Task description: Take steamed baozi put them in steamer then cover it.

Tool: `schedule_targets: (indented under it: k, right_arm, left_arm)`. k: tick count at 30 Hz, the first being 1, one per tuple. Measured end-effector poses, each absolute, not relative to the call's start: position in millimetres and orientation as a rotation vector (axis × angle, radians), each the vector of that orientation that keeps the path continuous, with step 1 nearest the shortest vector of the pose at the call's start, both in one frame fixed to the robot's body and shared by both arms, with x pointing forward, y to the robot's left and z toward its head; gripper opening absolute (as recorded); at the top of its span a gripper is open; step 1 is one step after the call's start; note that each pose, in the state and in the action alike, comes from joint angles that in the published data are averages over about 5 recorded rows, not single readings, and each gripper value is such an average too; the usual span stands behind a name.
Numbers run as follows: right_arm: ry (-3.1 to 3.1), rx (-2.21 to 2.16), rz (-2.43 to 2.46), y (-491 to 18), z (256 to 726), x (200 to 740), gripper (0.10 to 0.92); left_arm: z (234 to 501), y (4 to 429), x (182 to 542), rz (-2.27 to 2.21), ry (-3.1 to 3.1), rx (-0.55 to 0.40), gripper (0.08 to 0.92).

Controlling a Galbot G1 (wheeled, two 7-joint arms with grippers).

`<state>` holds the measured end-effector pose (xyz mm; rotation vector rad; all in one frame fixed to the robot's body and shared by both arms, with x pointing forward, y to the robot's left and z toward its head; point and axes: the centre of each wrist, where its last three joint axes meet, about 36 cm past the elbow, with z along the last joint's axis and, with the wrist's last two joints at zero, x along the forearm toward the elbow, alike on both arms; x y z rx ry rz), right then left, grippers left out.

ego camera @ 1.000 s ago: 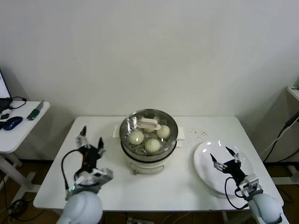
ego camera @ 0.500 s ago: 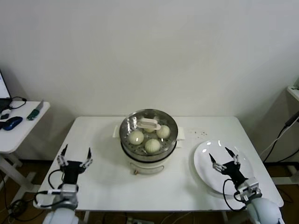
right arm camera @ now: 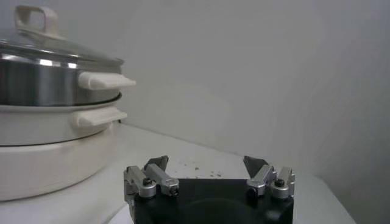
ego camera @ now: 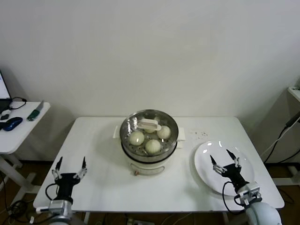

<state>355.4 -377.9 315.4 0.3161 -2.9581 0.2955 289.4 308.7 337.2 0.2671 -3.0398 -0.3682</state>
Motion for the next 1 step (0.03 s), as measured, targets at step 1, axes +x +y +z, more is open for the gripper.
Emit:
schedule_targets:
  k: [1]
  right_arm:
    - [-2.958, 0.315, 0.294, -377.8, 315.1, 355.4, 0.823]
  left_arm:
    - [336.6, 309.0, 288.8, -0.365, -3.041, 0.268, 0.823]
